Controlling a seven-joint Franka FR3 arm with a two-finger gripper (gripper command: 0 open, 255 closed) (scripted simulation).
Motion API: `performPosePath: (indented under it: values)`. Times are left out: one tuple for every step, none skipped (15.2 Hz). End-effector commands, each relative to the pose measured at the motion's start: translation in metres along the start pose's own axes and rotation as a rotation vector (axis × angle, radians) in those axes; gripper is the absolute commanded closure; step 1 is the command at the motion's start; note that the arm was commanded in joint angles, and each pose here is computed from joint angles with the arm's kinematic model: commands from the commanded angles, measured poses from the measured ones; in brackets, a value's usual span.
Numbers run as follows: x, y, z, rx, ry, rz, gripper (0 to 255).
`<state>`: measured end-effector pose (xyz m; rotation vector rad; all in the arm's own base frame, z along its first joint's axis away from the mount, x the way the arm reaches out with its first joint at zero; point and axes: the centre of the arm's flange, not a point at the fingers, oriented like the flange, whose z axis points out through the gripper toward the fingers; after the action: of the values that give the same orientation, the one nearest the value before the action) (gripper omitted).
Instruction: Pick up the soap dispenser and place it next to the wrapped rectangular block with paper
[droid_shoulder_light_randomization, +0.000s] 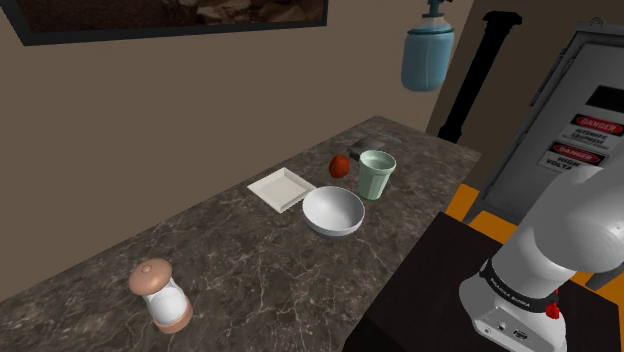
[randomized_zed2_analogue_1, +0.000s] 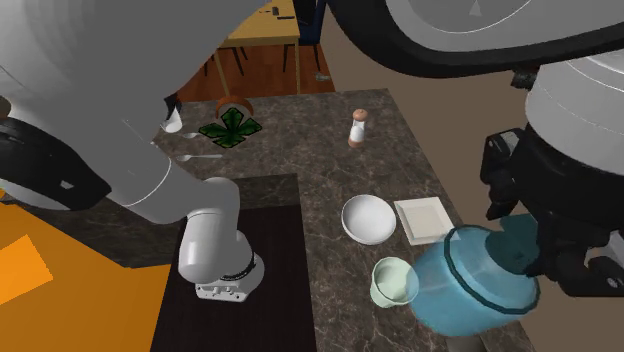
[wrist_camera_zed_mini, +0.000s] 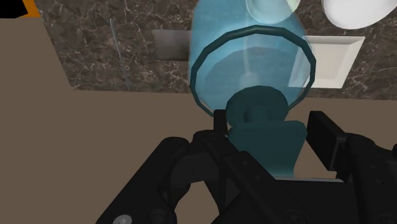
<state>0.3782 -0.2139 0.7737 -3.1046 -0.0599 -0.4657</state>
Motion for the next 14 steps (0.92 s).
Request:
performPosePath:
  values:
    - [0.004,0.026,0.001,-0.002,0.002,-0.003,255]
    - [0.006,0.039,0.002,-0.002,0.002,-0.003,255]
    - [0.007,0.052,0.002,-0.002,0.002,-0.003,255]
    - [0.009,0.065,0.003,-0.002,0.002,-0.003,255]
    - [0.010,0.078,0.003,-0.002,0.002,-0.003,255]
    - [0.011,0.091,0.004,-0.002,0.002,-0.003,255]
    - [0.013,0.104,0.004,-0.002,0.002,-0.003,255]
    - [0.014,0.117,0.005,-0.002,0.002,-0.003,255]
    - [0.016,0.130,0.005,-0.002,0.002,-0.003,255]
    - [0.017,0.144,0.006,-0.002,0.002,-0.003,255]
    - [0.019,0.157,0.006,-0.002,0.002,-0.003,255]
    - [0.020,0.170,0.006,-0.002,0.002,-0.003,255]
    - [0.022,0.183,0.007,-0.002,0.002,-0.003,255]
    - [0.023,0.196,0.007,-0.002,0.002,-0.003,255]
